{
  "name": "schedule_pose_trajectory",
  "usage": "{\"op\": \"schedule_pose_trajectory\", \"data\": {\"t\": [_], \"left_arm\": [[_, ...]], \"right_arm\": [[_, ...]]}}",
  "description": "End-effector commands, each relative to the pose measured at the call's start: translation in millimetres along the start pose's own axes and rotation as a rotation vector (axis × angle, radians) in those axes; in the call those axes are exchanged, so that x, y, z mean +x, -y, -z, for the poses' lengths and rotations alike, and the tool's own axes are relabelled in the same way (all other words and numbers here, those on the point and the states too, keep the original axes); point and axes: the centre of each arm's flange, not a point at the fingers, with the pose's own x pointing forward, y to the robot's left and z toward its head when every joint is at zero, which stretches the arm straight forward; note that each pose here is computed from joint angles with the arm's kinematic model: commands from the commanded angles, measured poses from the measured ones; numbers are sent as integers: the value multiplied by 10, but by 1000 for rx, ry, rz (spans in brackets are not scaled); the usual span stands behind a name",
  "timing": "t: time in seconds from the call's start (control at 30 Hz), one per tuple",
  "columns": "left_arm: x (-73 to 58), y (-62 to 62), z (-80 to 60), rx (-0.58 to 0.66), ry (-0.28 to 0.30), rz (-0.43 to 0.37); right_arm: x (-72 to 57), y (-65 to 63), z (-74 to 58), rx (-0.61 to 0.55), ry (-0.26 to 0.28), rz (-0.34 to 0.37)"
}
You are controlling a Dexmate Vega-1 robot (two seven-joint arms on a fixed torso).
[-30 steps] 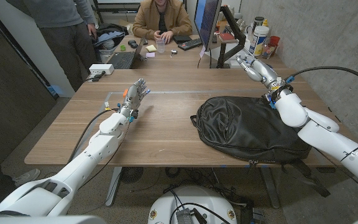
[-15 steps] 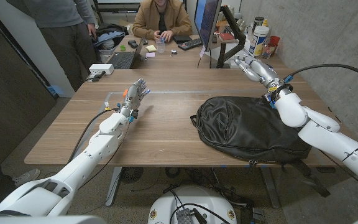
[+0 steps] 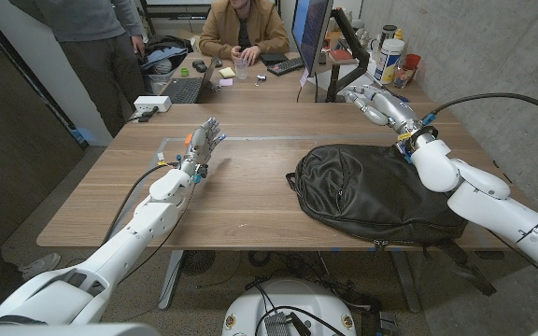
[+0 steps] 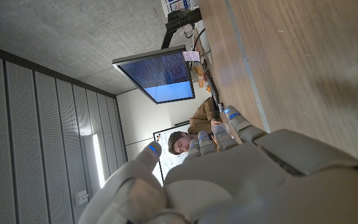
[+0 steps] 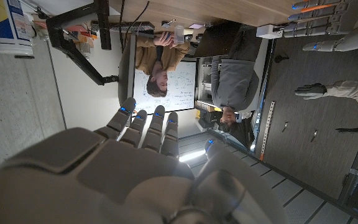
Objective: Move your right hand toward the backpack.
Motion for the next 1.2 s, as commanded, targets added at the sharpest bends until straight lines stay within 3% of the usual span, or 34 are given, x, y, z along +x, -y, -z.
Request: {"op": "schedule_pose_trajectory", "data": {"t": [0.03, 1.2], "left_arm": [[-18, 2, 8, -1, 0, -1], [-42, -25, 22, -2, -4, -7]], "right_arm": [[7, -20, -37, -36, 0, -16], [13, -158, -75, -98, 7, -61]]}}
